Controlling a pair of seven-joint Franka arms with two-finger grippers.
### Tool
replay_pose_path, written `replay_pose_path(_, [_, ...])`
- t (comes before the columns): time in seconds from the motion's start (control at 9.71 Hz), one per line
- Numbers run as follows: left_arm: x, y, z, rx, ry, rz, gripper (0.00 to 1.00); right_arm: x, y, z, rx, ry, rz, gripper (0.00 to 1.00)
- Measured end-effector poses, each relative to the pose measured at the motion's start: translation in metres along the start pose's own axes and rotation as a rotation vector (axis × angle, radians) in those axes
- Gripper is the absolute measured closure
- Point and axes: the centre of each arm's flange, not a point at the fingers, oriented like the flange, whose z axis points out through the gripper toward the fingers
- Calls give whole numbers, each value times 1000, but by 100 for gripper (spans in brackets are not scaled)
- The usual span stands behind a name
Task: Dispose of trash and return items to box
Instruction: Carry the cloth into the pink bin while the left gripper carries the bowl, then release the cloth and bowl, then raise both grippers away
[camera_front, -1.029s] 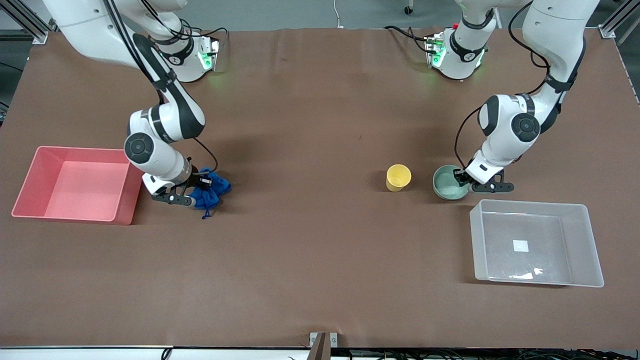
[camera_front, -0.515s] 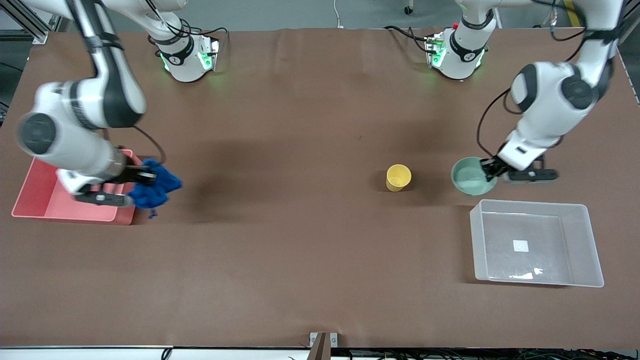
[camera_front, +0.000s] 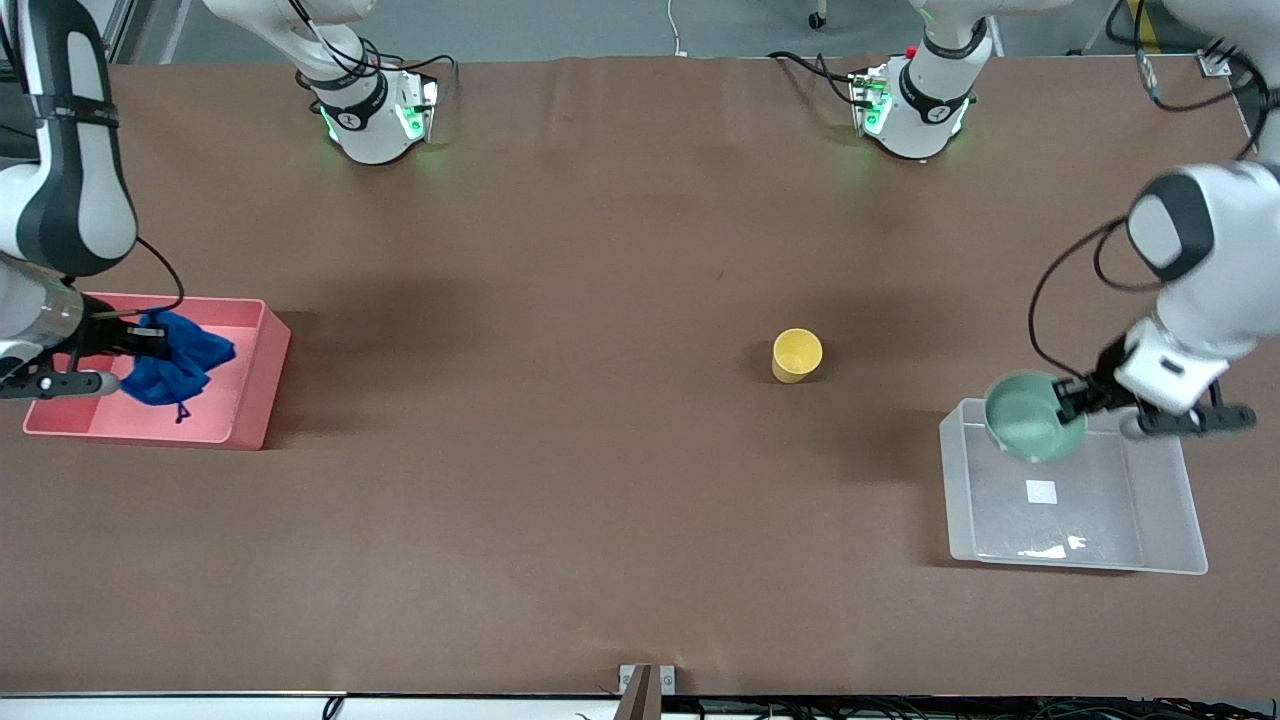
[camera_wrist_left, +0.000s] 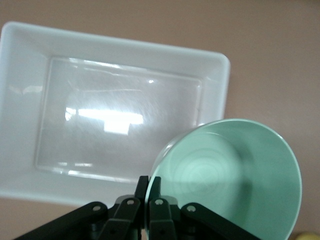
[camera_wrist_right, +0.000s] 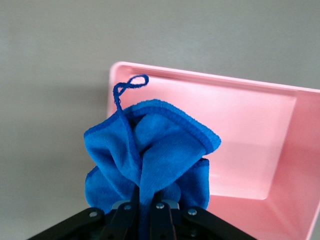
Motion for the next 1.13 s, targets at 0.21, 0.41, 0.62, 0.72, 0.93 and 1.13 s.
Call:
replay_pose_path(0.21, [33,-37,35,-6,-5,16,96,-11,20,43,-19,13,-24,93])
replay_pose_path(0.41, [40,-63,74,13,-45,51,96,-19,20,80,-24,3,-27,91])
replay_pose_path(0.62, [32,-74,110,-3,-90,56,96,-24,25,101,-30,-2,-43,86])
replay_pose_path(0.72, [29,-74,123,-3,-109,56,96,-28,26,110,-30,-6,-49,72])
replay_pose_path(0.93, [26,-76,143,6,-112,60,96,-26,22,100,-30,7,-64,45])
replay_pose_path(1.13, [25,-77,155,15,-101,66,95,-11,-5,29,-4,45,-16,16])
